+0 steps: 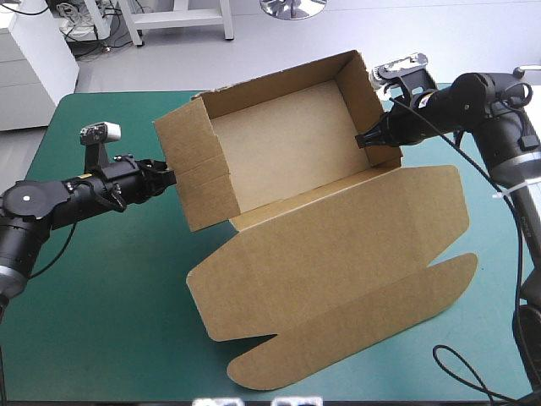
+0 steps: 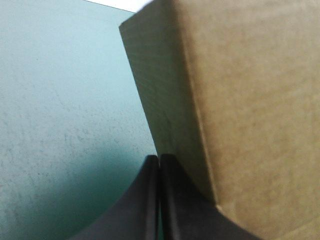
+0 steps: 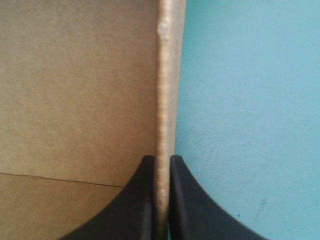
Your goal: Fold the box
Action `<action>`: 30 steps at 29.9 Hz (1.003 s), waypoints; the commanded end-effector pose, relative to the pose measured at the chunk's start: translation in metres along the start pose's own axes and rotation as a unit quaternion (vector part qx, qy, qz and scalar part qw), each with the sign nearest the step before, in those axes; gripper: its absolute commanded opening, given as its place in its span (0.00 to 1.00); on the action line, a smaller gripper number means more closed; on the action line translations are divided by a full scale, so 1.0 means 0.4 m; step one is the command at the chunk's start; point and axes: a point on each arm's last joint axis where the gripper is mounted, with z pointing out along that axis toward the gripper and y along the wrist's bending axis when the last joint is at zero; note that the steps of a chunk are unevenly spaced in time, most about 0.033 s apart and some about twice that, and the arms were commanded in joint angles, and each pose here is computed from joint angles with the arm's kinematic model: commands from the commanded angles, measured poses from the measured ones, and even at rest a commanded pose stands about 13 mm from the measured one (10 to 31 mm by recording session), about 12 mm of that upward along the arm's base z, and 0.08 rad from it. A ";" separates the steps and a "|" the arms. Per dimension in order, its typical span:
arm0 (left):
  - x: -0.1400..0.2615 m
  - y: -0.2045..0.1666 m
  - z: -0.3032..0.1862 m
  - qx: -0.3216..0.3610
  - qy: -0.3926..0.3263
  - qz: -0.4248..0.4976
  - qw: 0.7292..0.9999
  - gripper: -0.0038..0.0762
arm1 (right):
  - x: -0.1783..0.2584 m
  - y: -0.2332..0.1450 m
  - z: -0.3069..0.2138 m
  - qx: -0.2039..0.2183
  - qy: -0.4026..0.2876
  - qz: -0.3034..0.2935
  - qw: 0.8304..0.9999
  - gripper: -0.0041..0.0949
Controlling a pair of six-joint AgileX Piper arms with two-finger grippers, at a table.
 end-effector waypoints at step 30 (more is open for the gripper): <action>0.010 -0.136 0.041 -0.048 -0.038 0.047 0.997 0.11 | -0.018 -0.009 -0.035 0.031 -0.029 0.008 0.999 0.03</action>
